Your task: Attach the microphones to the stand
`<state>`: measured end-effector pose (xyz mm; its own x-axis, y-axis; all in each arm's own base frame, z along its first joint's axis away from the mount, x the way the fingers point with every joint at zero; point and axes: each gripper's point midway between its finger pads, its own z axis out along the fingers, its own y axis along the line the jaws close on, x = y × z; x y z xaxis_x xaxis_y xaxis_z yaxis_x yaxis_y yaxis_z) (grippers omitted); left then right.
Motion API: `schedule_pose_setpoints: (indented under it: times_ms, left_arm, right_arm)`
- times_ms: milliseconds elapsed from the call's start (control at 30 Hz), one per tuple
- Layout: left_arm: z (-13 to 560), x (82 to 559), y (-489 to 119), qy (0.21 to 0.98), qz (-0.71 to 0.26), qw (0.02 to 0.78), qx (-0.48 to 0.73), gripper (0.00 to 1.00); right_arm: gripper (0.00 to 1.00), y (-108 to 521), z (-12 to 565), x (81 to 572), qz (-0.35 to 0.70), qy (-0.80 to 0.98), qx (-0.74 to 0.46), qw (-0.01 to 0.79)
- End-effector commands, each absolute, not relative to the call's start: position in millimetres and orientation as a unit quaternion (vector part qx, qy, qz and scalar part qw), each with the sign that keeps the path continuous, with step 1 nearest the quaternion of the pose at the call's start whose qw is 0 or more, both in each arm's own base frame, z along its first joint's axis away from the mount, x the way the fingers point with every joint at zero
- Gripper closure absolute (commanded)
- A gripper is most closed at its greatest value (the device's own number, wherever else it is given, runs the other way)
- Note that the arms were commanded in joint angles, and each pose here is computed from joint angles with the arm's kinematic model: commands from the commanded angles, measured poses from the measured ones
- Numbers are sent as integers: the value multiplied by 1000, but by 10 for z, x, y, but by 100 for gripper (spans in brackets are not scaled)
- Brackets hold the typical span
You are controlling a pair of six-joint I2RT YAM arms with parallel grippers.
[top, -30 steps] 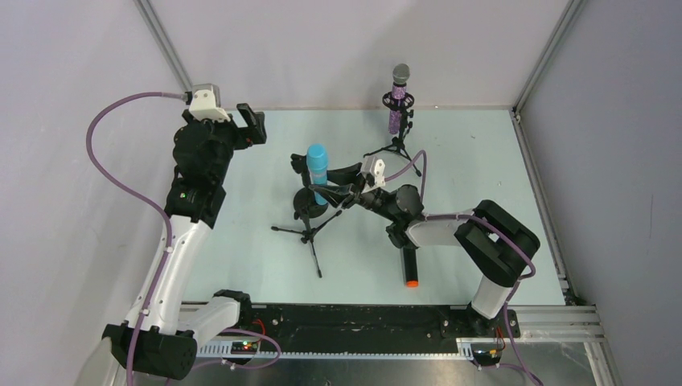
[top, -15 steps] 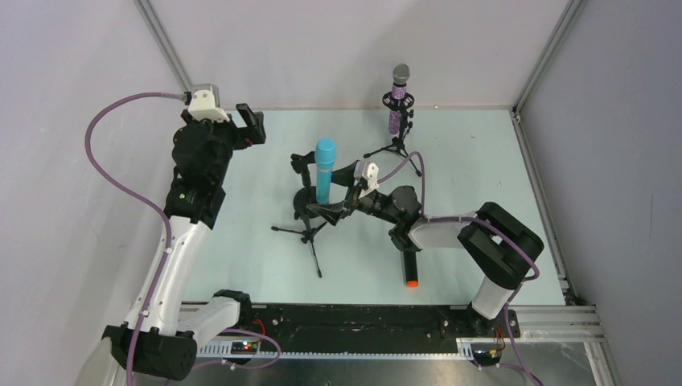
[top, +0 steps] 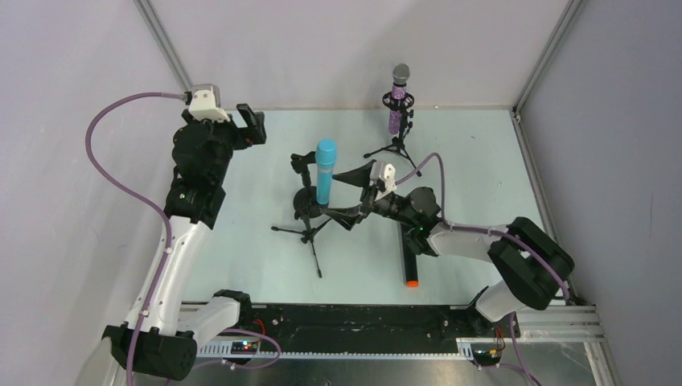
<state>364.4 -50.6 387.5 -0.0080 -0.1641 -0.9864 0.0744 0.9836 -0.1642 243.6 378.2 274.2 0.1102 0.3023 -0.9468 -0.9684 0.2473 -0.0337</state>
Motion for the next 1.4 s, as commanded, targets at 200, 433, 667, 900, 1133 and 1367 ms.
schedule_pose_setpoints:
  times_ms: [200,433,667,900,1133,1367]
  left_arm:
    - [4168,3623,-541,680,-100,726,-27,2]
    - [3700,3394,-623,707,-138,693,-34,2]
    - [3143,2989,-713,752,-165,638,-18,2]
    - [2663,2677,-662,821,-133,555,15,2]
    - [2432,2570,-697,865,-122,482,65,2]
    - [2323,2555,-806,870,-128,461,120,2]
  right_arm:
    - [0,3236,2803,2488,422,538,-352,639]
    - [1,2912,2568,2578,353,610,-344,621]
    - [1,2807,2434,2557,340,638,-343,600]
    - [1,2809,2313,2563,345,656,-338,580]
    - [1,2851,2222,2600,362,670,-321,563]
    - [1,2803,2164,2639,353,681,-317,558]
